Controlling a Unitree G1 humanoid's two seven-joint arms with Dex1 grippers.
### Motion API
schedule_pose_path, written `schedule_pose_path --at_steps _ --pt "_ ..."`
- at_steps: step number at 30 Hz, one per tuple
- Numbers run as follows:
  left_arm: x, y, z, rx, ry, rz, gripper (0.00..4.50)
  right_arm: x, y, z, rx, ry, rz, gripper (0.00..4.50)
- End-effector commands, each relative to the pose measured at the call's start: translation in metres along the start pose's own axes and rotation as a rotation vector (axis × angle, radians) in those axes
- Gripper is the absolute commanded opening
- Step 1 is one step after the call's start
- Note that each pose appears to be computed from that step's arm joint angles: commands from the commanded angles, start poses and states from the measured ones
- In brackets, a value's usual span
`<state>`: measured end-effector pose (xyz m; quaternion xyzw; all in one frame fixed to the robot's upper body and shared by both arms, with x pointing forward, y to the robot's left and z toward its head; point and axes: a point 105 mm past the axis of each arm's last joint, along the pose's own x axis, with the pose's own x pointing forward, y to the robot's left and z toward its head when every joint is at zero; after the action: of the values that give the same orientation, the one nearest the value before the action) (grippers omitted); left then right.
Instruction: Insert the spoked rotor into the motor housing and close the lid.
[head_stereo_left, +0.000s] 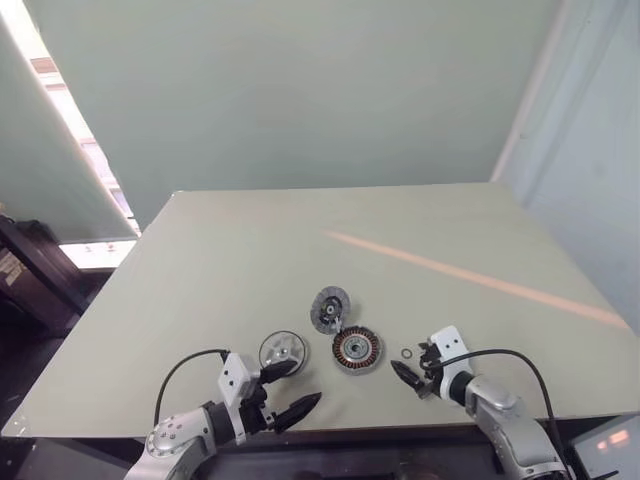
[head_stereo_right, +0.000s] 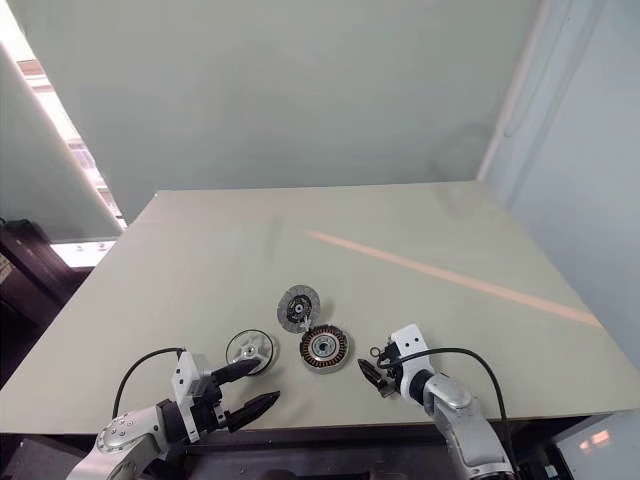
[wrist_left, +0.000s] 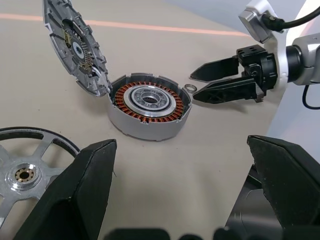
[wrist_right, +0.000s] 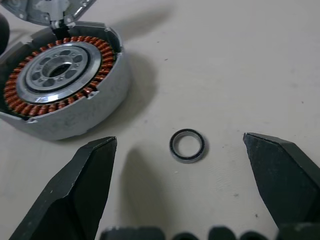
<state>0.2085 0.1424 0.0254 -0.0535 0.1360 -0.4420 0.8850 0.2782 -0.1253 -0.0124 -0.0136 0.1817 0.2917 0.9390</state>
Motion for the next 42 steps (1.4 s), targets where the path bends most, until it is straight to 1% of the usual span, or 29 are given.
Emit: schedule_pose_path --at_steps 1,5,8,9,12,14,16,17,22,24,29,34,38,42 --pt "0.003 -0.001 0.008 0.036 -0.023 -0.015 4.5 0.004 -0.001 0.013 -0.038 -0.049 -0.001 4.44" --pt "0.002 -0.001 0.008 0.039 -0.025 -0.012 4.5 0.005 -0.001 0.011 -0.048 -0.044 -0.001 4.44" --pt "0.002 -0.001 0.009 0.041 -0.026 -0.011 4.5 0.005 -0.001 0.009 -0.052 -0.041 -0.004 3.86" --pt "0.002 -0.001 0.009 0.042 -0.027 -0.01 4.5 0.005 -0.001 0.009 -0.053 -0.04 -0.006 3.55" --pt "0.002 -0.001 0.009 0.044 -0.028 -0.009 4.5 0.005 -0.003 0.008 -0.056 -0.038 -0.012 2.42" --pt "0.002 -0.001 0.009 0.046 -0.029 -0.009 4.5 0.005 -0.004 0.008 -0.057 -0.038 -0.017 1.78" --pt "0.003 -0.001 0.01 0.047 -0.03 -0.01 4.5 0.005 -0.005 0.009 -0.057 -0.04 -0.023 1.04" --pt "0.003 -0.001 0.01 0.047 -0.031 -0.01 4.5 0.005 -0.006 0.009 -0.057 -0.041 -0.025 0.8" --pt "0.005 0.0 0.01 0.048 -0.034 -0.012 4.5 0.004 -0.009 0.015 -0.047 -0.066 -0.044 0.8" --pt "0.005 0.0 0.01 0.048 -0.034 -0.009 4.5 0.004 -0.01 0.021 -0.04 -0.086 -0.054 0.8" --pt "0.005 0.002 0.01 0.051 -0.035 -0.004 4.5 0.004 -0.007 0.047 -0.067 -0.145 -0.047 0.8" --pt "0.005 0.003 0.011 0.055 -0.041 -0.001 4.5 0.01 0.01 0.074 -0.105 -0.196 0.019 0.8" --pt "0.005 0.003 0.012 0.061 -0.047 0.003 4.5 0.018 0.032 0.084 -0.141 -0.192 0.1 0.8" --pt "0.005 0.004 0.013 0.065 -0.05 0.008 4.5 0.025 0.048 0.086 -0.158 -0.176 0.155 0.8"
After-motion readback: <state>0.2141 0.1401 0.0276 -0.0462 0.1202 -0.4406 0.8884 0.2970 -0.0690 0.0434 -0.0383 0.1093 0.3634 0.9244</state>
